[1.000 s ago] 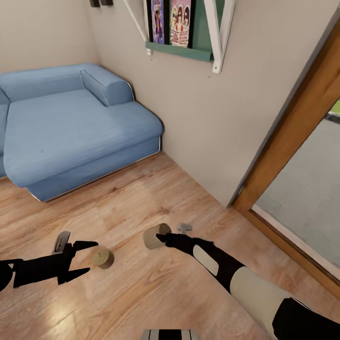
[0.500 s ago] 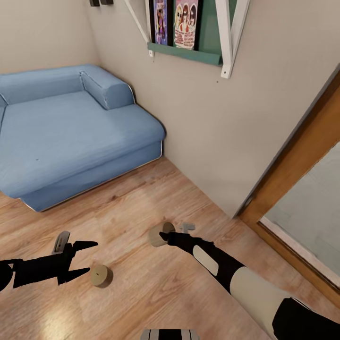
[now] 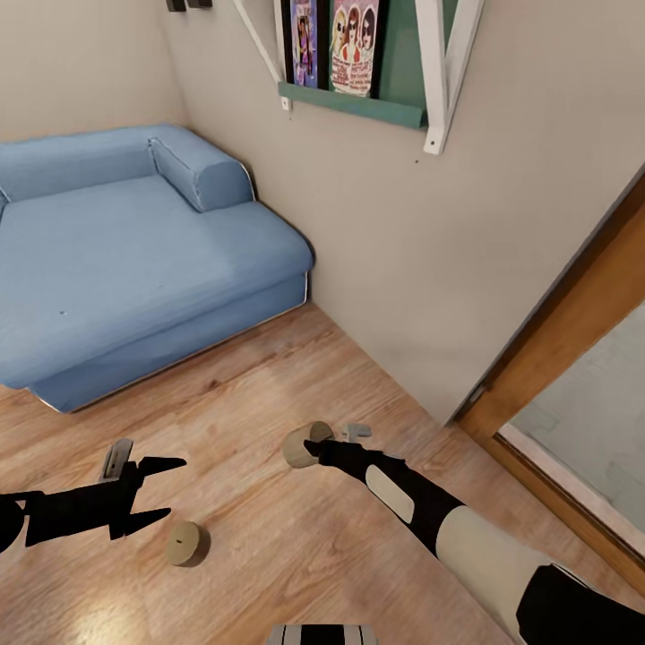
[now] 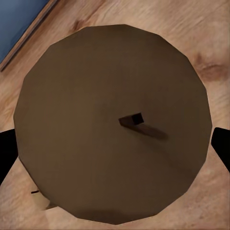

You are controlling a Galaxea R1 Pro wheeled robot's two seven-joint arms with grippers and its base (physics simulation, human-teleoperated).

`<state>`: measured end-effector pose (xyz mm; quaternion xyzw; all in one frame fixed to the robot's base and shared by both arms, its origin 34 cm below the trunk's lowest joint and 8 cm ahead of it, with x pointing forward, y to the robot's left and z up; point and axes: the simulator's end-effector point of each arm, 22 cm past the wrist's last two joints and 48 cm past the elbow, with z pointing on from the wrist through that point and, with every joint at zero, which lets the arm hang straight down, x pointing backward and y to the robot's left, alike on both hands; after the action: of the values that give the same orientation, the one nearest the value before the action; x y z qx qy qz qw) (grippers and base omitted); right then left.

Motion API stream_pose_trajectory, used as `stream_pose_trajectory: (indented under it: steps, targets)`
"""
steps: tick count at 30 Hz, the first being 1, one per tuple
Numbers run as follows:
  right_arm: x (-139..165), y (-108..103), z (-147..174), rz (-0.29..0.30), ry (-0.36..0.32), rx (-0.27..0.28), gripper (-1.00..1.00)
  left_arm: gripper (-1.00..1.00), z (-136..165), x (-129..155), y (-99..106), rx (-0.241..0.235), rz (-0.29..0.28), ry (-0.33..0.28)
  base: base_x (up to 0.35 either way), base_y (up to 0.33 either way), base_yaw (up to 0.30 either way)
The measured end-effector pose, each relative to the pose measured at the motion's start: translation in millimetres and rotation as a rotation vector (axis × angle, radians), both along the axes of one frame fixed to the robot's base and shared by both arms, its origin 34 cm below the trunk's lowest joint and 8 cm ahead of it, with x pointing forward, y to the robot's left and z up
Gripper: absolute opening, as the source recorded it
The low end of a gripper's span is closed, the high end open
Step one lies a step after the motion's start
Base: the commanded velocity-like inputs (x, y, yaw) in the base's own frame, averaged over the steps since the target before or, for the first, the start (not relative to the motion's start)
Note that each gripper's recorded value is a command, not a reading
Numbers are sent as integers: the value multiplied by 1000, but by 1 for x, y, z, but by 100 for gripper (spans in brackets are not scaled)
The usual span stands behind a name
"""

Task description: Place each of the two pumpkins and all three candles from the living room inside a cabinet in the living room (use any cabinet), then make sure every cabinet is closed, and position the cauldron so it is next to a table in the living room.

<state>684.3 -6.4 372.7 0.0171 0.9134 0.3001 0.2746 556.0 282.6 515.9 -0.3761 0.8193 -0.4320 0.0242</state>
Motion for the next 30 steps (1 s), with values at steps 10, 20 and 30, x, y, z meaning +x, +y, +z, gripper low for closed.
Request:
stream_pose_trajectory:
  steps: [10,20,30]
  targets:
    - [1,1,3,3,-3,0,-100,100,2,1,0,-1,0,-5,10,20,132]
    - [2,1,7,6,-10,0,-100,100,6,1,0,-2,1,-14,-7,50,227]
    - [2,4,13,18,-15,12,-100,100,10,2,0,0,0,-21,0,0,230]
